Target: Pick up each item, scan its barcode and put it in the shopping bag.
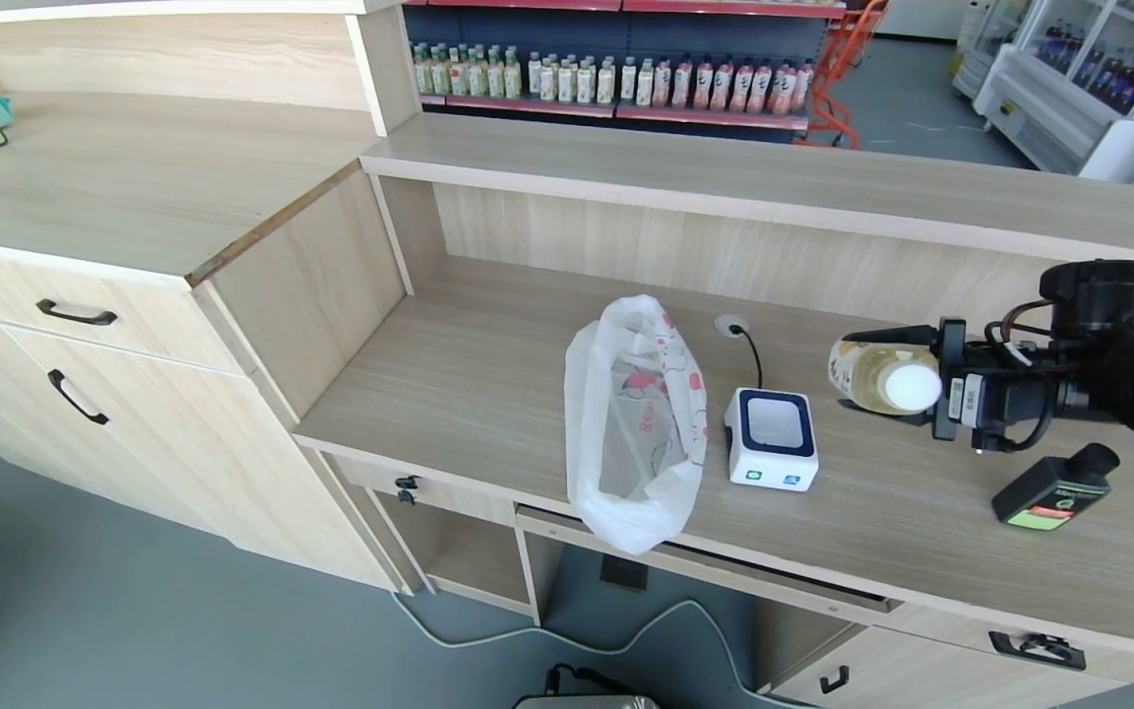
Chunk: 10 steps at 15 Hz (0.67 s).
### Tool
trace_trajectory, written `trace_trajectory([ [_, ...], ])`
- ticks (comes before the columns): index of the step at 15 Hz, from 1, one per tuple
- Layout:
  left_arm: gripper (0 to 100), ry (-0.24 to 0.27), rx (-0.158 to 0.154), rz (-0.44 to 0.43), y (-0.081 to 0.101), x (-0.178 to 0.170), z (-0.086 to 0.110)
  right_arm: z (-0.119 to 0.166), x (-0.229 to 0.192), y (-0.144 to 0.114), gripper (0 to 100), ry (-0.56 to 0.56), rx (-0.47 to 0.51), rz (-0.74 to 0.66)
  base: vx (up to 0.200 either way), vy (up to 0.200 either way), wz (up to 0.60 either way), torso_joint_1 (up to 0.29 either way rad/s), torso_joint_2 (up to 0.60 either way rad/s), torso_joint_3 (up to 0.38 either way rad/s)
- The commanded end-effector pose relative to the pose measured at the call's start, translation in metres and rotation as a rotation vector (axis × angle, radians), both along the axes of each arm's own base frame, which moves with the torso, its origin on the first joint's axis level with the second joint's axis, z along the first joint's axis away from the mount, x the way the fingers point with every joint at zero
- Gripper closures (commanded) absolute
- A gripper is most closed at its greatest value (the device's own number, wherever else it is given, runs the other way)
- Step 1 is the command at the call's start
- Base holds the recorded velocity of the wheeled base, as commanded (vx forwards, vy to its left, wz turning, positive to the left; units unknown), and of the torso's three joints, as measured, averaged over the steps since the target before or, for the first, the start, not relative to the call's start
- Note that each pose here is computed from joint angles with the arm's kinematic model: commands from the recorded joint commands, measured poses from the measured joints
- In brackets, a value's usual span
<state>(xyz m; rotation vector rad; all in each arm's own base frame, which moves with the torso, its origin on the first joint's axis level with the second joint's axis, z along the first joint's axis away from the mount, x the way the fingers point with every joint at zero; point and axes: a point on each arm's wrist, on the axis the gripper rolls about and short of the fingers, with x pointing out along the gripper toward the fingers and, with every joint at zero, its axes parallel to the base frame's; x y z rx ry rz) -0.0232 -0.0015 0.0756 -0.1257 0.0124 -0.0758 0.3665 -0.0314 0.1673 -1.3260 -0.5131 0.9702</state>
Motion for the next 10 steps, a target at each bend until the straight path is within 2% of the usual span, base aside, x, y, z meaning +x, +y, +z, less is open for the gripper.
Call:
trace_trajectory([
  [1,0,0.000,0.000,0.000,0.000,0.000,0.000,-0.016,0.005,0.001,100,0.046,0.008,0.004,0.000,0.000,0.00,0.000,0.00,0.000],
  [10,0,0.000,0.000,0.000,0.000,0.000,0.000,-0.030,0.018,0.022,100,0.025,0.004,0.064,0.000,0.000,0.00,0.000,0.00,0.000],
])
